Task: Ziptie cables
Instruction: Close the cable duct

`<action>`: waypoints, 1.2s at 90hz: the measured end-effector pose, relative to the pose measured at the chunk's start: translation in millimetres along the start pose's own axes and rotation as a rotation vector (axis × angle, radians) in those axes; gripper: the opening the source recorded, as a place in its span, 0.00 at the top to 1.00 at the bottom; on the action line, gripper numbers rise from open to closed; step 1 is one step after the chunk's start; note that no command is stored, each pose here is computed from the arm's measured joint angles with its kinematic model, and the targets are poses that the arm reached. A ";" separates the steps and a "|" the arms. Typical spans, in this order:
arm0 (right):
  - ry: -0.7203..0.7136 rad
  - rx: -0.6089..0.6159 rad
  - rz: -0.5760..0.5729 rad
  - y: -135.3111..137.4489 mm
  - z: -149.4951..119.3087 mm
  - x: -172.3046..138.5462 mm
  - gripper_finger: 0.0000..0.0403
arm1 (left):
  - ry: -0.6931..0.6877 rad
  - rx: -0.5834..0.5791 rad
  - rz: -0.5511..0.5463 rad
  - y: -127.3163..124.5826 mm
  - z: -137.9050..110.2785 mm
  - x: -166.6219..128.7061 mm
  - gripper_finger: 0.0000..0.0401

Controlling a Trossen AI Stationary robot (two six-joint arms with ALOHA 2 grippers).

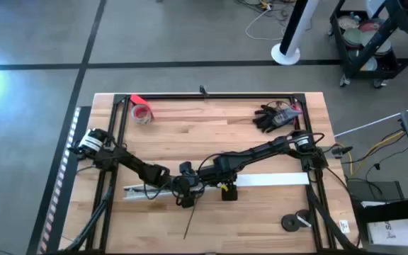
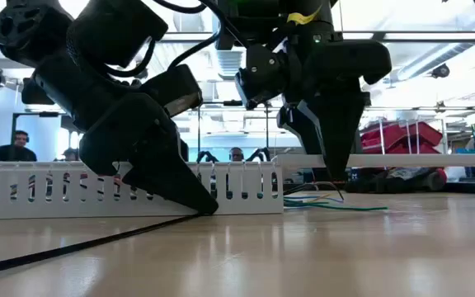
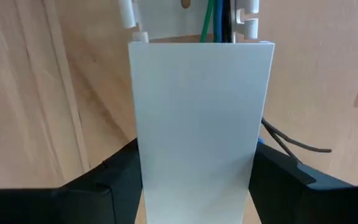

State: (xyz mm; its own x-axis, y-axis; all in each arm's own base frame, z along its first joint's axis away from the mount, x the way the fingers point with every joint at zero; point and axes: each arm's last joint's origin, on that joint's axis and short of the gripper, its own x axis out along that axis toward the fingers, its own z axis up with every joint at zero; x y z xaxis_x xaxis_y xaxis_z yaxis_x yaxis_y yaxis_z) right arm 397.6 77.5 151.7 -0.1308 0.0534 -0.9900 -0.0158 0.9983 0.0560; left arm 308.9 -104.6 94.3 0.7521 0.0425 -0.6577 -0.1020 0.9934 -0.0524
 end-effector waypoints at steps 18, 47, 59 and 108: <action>-0.002 -0.015 0.000 0.0 0.2 0.0 0.46 | -0.004 0.001 -0.001 -0.1 0.4 0.0 0.42; -0.003 -0.039 0.002 0.1 0.3 0.1 0.45 | -0.009 0.008 -0.004 -0.3 0.9 0.0 0.41; 0.000 -0.061 0.029 0.9 0.2 0.1 0.46 | -0.018 0.018 -0.013 -1.0 1.9 -0.1 0.42; 0.001 -0.113 0.051 6.4 -0.6 0.4 0.46 | -0.038 0.014 -0.007 0.9 4.5 0.6 0.42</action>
State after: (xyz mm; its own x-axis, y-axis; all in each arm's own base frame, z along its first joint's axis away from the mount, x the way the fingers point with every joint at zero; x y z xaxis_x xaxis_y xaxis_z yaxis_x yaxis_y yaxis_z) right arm 396.9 84.0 151.7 -0.1357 0.1044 -0.9852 -0.1203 0.9853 0.1210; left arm 312.2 -103.2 97.2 0.7769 0.0397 -0.6284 -0.0881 0.9950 -0.0461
